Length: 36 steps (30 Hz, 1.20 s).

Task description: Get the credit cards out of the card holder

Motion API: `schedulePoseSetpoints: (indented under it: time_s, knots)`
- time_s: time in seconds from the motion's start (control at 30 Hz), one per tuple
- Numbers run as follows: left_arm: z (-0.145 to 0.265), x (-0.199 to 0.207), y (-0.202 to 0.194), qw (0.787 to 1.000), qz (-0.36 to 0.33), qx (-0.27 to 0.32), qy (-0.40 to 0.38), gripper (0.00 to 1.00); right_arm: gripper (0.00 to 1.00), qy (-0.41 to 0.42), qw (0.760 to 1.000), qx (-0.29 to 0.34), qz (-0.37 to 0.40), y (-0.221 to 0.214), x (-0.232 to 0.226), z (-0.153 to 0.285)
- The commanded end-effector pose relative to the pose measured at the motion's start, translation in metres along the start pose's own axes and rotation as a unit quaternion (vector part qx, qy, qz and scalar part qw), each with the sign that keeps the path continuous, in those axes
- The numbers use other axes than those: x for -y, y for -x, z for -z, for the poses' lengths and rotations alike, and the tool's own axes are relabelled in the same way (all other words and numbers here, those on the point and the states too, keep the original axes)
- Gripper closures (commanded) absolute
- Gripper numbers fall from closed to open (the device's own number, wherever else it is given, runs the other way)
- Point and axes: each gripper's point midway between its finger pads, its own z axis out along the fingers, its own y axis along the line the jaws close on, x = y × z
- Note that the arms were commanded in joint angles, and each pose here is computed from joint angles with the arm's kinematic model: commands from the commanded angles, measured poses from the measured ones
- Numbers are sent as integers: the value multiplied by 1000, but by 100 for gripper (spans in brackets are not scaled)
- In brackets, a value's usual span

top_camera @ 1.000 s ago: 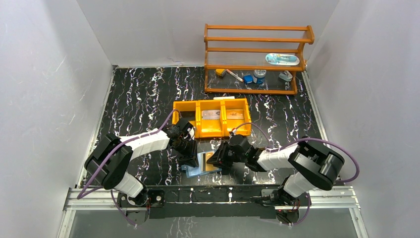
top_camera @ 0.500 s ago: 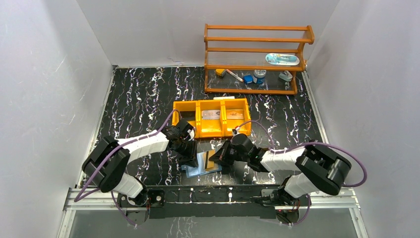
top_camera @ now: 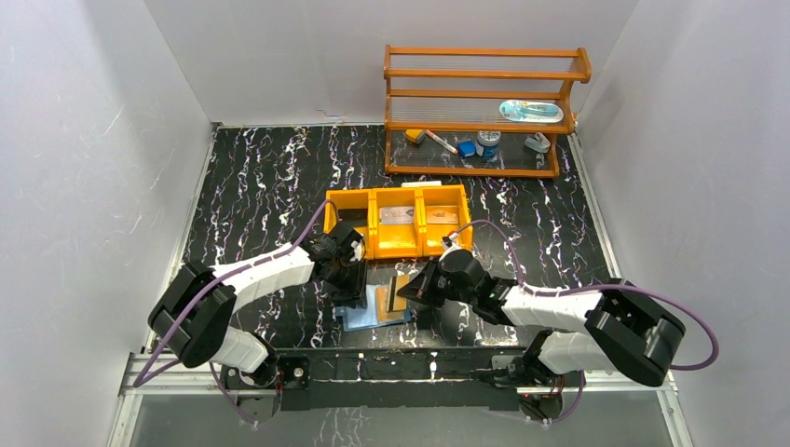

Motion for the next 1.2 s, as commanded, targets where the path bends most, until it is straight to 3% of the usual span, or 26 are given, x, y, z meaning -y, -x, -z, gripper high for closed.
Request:
schedulePoseSetpoints:
  time_s: [0.0, 0.33, 0.4, 0.6, 0.77, 0.93, 1.17]
  knots:
    - [22, -12, 11, 998, -18, 36, 43, 63, 100, 31, 998, 39, 35, 16, -16, 8]
    - [68, -8, 40, 989, -27, 140, 46, 38, 100, 28, 986, 118, 117, 46, -28, 30]
    - [76, -11, 43, 986, -27, 154, 57, 34, 100, 20, 978, 140, 154, 56, -31, 38]
    - [96, -23, 55, 978, -25, 192, 82, 11, 100, -51, 946, 227, 225, 97, -31, 67]
    - [103, -43, 62, 980, 18, 183, 74, 5, 100, -101, 916, 263, 284, 125, -38, 84]
    - [125, -59, 73, 972, 27, 215, 91, 2, 100, -193, 893, 226, 338, 155, -32, 92]
    - [150, -83, 81, 948, 15, 278, 154, 2, 100, -207, 846, 190, 453, 186, -44, 87]
